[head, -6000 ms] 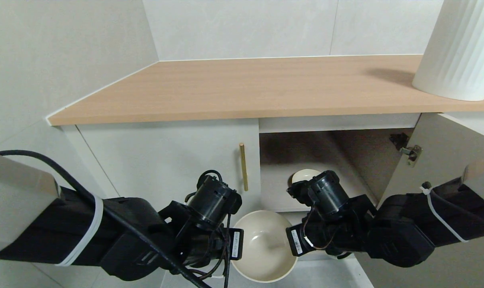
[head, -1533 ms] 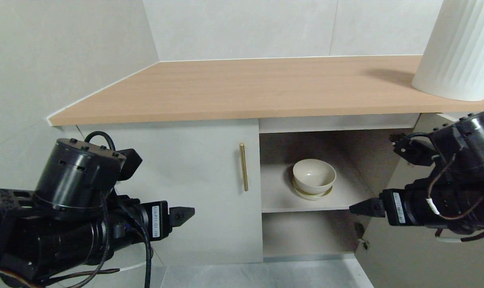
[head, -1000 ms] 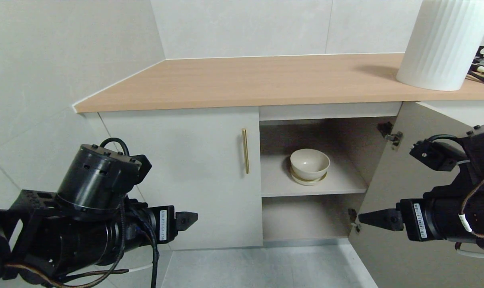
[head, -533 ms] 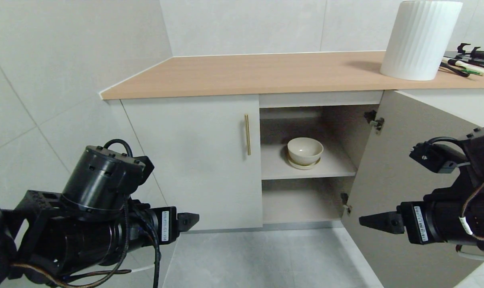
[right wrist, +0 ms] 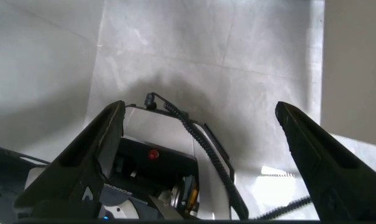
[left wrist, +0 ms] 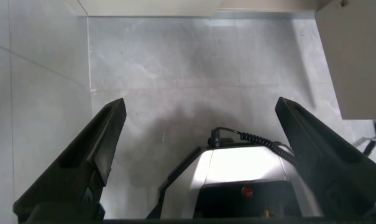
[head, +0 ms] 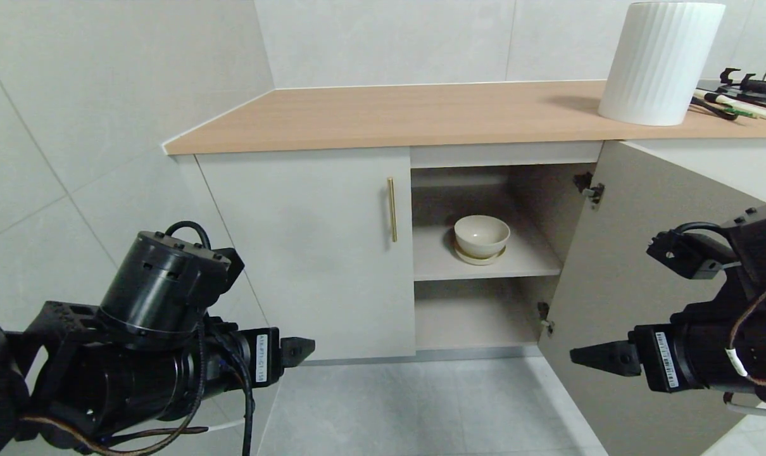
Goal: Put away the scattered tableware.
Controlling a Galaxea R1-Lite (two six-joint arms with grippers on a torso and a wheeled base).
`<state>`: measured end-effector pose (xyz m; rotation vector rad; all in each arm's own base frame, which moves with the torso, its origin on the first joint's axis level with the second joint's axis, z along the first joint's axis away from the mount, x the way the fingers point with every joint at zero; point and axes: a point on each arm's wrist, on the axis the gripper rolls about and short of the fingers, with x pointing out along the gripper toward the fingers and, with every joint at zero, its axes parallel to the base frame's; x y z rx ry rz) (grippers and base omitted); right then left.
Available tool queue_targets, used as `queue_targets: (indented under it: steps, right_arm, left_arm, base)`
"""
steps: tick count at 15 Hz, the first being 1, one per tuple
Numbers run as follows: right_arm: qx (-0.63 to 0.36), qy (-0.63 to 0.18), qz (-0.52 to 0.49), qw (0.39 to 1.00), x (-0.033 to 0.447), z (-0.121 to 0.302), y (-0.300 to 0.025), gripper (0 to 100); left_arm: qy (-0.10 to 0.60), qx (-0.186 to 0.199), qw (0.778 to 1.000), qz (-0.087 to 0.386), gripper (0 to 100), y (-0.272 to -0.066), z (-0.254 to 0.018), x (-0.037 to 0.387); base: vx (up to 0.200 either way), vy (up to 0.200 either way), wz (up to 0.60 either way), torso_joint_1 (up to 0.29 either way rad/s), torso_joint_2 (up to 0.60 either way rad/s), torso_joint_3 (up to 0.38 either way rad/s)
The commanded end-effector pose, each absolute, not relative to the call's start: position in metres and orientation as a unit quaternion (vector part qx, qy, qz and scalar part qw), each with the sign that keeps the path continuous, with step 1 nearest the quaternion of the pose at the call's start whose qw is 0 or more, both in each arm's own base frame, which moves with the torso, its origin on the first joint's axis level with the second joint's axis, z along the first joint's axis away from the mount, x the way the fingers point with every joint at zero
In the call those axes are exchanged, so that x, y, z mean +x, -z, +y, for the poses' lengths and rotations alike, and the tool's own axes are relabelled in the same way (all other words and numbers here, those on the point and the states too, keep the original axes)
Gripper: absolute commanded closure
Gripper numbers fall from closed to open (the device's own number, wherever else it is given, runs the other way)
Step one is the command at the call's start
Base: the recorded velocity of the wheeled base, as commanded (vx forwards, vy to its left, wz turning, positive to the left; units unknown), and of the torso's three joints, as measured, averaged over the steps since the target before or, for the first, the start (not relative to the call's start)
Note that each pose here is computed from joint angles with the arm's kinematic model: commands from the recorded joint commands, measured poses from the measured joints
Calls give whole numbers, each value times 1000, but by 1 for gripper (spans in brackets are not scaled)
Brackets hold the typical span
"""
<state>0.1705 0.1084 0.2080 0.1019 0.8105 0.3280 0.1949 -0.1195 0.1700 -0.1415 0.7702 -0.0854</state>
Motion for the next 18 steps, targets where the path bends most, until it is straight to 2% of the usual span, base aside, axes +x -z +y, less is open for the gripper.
queue_targets:
  steps: [1,6,9,15,18]
  right_arm:
    - [47,-160,394,904,171,109,-208,0]
    - [34,-164,395,903,162,103,-212,0]
    - [-32,-171,437,883,140,89,-218,0]
    - [-67,-164,488,855,122,77,-227,0]
    - [-69,-153,467,868,112,69,-235,0]
  left_arm:
    - [42,-67,923,377,0,-169,-120,195]
    - [42,-64,922,379,0,-168,-121,195]
    - [42,-67,923,378,0,-168,-121,195]
    - [41,-69,922,379,0,-168,-121,196]
    - [41,-69,922,379,0,-168,-121,196]
  base:
    - [0,0,0,0,0,0]
    - [0,-200,0,0,1,0]
    - [0,-200,0,2,2,2]
    - [0,-200,0,4,4,4]
    - [0,0,0,0,0,0]
